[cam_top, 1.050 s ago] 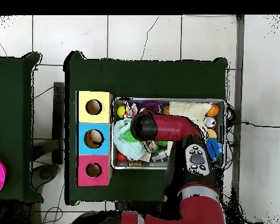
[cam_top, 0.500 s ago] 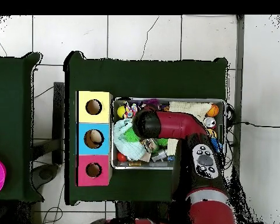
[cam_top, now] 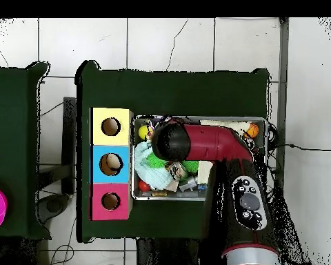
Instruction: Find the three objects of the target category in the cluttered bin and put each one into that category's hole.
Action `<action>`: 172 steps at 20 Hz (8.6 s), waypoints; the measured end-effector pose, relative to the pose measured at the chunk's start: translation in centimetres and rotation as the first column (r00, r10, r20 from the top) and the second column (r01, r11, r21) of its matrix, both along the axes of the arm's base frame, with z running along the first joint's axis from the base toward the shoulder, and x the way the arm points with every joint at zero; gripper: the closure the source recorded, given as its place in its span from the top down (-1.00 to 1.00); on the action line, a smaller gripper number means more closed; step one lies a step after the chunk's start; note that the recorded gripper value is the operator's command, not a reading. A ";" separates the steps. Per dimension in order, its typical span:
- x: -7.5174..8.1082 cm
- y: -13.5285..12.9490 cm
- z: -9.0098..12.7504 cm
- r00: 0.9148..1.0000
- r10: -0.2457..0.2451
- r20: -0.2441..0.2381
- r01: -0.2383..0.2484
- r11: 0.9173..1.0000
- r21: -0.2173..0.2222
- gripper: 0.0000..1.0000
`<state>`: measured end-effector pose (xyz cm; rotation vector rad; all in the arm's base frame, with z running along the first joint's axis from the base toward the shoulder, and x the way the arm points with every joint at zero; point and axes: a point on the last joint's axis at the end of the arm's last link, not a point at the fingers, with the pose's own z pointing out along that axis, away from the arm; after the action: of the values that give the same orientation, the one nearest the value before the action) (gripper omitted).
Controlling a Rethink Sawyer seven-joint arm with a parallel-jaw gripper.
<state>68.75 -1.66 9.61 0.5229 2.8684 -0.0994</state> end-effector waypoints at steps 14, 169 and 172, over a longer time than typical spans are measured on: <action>0.1 -0.5 -1.1 0.999 0.045 0.005 -0.045 0.998 -0.048 1.00; -6.1 -12.5 -16.6 0.966 0.253 0.042 -0.243 0.955 -0.171 1.00; -6.3 -12.4 -16.6 0.962 0.268 0.058 -0.254 0.950 -0.182 1.00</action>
<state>62.47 -14.07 -7.03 0.1083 2.7837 -0.2725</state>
